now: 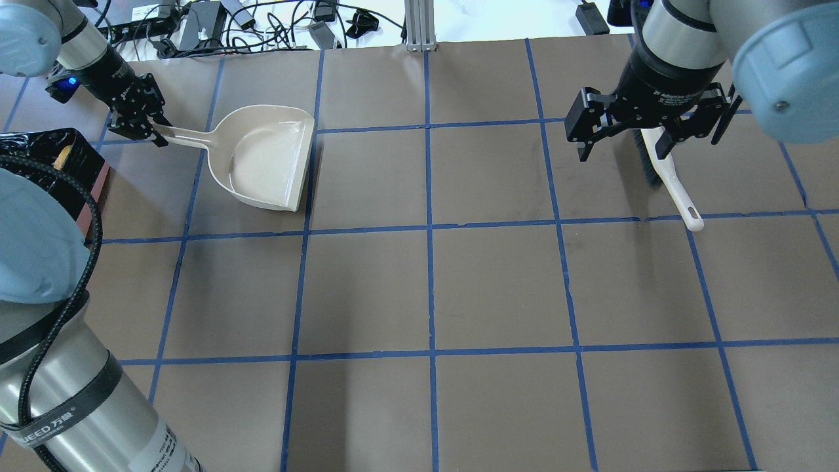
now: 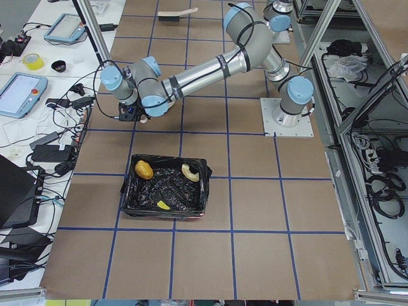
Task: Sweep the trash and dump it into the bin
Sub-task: 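Lower the dustpan back onto the table with the left gripper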
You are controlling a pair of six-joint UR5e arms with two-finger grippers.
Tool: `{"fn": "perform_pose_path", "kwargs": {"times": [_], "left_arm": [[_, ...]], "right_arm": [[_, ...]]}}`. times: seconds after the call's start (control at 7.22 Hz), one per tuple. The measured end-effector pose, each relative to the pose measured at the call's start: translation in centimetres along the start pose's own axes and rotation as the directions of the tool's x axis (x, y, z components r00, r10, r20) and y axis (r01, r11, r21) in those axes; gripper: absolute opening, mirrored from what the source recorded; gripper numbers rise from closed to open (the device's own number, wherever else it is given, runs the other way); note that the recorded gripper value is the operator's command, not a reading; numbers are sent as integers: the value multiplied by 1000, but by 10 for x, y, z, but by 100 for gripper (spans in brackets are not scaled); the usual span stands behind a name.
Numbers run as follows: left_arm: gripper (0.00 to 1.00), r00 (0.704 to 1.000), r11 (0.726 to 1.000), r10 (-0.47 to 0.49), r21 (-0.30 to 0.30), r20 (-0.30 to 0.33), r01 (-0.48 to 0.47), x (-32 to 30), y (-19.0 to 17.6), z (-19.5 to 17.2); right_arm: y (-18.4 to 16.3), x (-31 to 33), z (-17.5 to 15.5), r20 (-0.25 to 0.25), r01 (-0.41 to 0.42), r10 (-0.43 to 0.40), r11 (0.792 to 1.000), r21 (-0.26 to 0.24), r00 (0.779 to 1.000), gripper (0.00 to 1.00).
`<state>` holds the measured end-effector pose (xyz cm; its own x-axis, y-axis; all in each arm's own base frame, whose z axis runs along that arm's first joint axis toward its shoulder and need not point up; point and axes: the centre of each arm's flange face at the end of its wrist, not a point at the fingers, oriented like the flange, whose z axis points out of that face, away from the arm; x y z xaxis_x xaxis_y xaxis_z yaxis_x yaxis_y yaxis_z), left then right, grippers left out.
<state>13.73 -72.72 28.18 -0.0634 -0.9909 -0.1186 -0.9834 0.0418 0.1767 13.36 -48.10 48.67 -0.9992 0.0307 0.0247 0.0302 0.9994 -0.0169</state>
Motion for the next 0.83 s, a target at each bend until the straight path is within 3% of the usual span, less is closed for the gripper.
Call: {"fn": "perform_pose_path", "kwargs": {"times": [0.69,0.83], "left_arm": [[0,998,999,-38,13,-51,38,-33,12,31],[13,997,999,-35,21,-66,37,-37,13,37]], "right_arm": [[7,5,-12,-36,21,-20,999,25,999,100],[7,4,-12,-37,23,-22,999,26,999,100]]}}
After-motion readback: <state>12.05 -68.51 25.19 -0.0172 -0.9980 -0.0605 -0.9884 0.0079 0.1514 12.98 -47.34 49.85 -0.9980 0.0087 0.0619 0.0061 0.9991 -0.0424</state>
